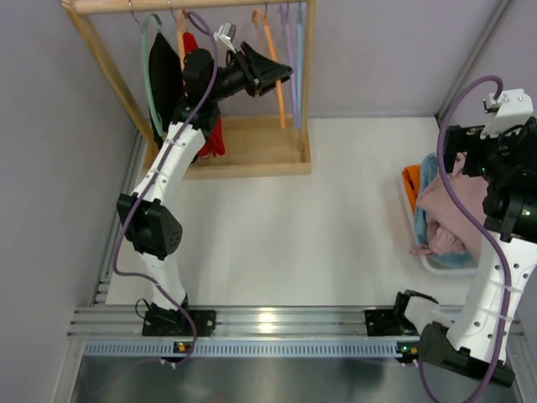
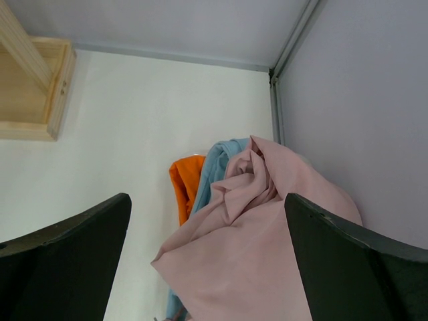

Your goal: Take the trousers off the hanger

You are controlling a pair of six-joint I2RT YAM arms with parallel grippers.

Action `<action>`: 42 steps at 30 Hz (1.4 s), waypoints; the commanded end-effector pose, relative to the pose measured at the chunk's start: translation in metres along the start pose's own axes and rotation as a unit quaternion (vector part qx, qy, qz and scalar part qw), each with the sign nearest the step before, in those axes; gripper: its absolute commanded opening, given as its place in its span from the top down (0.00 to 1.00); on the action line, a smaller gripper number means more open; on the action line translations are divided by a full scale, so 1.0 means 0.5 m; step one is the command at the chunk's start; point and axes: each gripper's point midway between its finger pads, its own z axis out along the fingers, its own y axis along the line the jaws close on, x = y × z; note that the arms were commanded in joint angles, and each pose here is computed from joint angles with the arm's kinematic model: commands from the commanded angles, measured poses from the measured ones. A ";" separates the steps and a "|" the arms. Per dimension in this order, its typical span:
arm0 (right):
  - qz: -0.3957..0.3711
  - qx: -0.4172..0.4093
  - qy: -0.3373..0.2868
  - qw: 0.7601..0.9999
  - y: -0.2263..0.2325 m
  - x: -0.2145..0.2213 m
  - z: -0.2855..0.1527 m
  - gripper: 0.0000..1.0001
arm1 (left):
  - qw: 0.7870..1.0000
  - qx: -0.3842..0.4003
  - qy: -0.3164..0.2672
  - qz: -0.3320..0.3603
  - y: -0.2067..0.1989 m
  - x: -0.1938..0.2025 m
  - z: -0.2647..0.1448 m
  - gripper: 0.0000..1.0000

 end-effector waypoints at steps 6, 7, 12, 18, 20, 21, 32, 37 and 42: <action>-0.010 -0.012 -0.023 1.000 0.016 -0.018 -0.027 0.01 | 0.996 -0.024 -0.051 0.075 -0.068 -0.032 -0.076 0.40; -0.011 -0.013 -0.026 1.000 0.018 -0.020 -0.031 0.01 | 0.994 -0.023 -0.059 0.084 -0.088 -0.034 -0.087 0.40; -0.013 -0.014 -0.028 0.999 0.021 -0.017 -0.034 0.01 | 0.988 -0.055 -0.078 0.118 -0.105 -0.036 -0.127 0.30; -0.015 -0.049 -0.031 0.998 0.046 -0.015 -0.034 0.01 | 0.976 -0.112 -0.071 0.176 -0.111 -0.006 -0.197 0.15; -0.015 -0.068 -0.033 0.997 0.057 -0.019 -0.030 0.01 | 0.971 -0.144 -0.043 0.188 -0.075 0.025 -0.219 0.06; -0.014 -0.076 -0.032 0.996 0.062 -0.019 -0.028 0.01 | 0.969 -0.143 -0.032 0.200 -0.088 0.043 -0.238 0.01; 0.064 -0.197 -0.006 0.978 0.169 0.027 -0.007 0.01 | 0.904 -0.276 0.121 0.302 0.012 0.222 -0.445 0.01; 0.058 -0.259 0.013 0.964 0.263 0.090 -0.010 0.01 | 0.883 -0.288 0.138 0.344 0.000 0.274 -0.526 0.01; 0.049 -0.274 0.038 0.960 0.283 0.145 -0.007 0.01 | 0.866 -0.343 0.118 0.345 0.041 0.302 -0.616 0.01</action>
